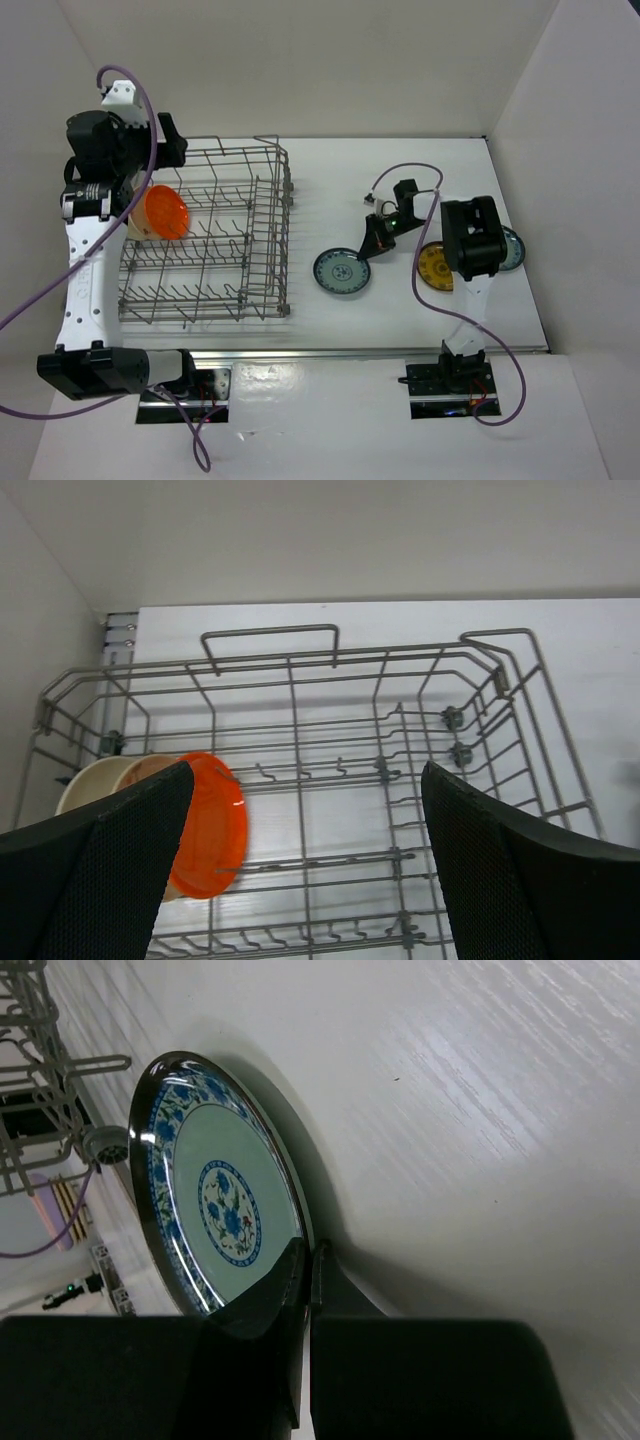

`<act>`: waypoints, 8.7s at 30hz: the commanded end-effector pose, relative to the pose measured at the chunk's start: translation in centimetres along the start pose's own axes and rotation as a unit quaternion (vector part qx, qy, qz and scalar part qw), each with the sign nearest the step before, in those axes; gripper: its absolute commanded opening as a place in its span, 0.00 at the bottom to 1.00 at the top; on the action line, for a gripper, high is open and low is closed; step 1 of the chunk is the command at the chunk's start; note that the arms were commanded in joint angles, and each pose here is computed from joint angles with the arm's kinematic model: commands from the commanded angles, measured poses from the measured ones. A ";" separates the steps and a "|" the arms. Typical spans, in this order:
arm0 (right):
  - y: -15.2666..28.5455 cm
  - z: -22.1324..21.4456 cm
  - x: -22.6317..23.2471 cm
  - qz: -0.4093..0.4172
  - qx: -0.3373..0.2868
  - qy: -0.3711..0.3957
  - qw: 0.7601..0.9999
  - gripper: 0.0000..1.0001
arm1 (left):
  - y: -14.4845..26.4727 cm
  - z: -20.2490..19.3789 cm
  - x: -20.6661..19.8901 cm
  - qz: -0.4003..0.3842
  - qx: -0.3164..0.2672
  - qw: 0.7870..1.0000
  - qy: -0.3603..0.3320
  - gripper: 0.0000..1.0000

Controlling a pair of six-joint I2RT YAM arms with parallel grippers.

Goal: Load the plates into the dish rack

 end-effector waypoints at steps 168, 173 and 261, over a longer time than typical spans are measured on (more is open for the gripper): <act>14.6 2.3 0.4 -0.276 -0.270 -0.137 0.912 0.75 | -8.4 -13.7 9.0 0.123 0.256 0.957 0.062 0.82; 12.5 1.6 -1.3 -0.233 -0.271 -0.136 0.924 0.75 | -5.8 -9.6 7.4 0.109 0.181 0.976 0.052 1.00; 20.7 2.9 2.1 -0.630 -0.243 -0.194 0.712 0.03 | -1.1 -0.3 -3.6 0.020 -0.017 0.999 0.042 0.00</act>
Point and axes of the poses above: each gripper's point midway between its finger pads, its own y axis back along the fingers, its own x axis along the line the jaws close on, z = x × y, the point moved 10 cm from there along y, back along the fingers, and after that the axes turned 9 degrees about y, right-handed, at the moved point
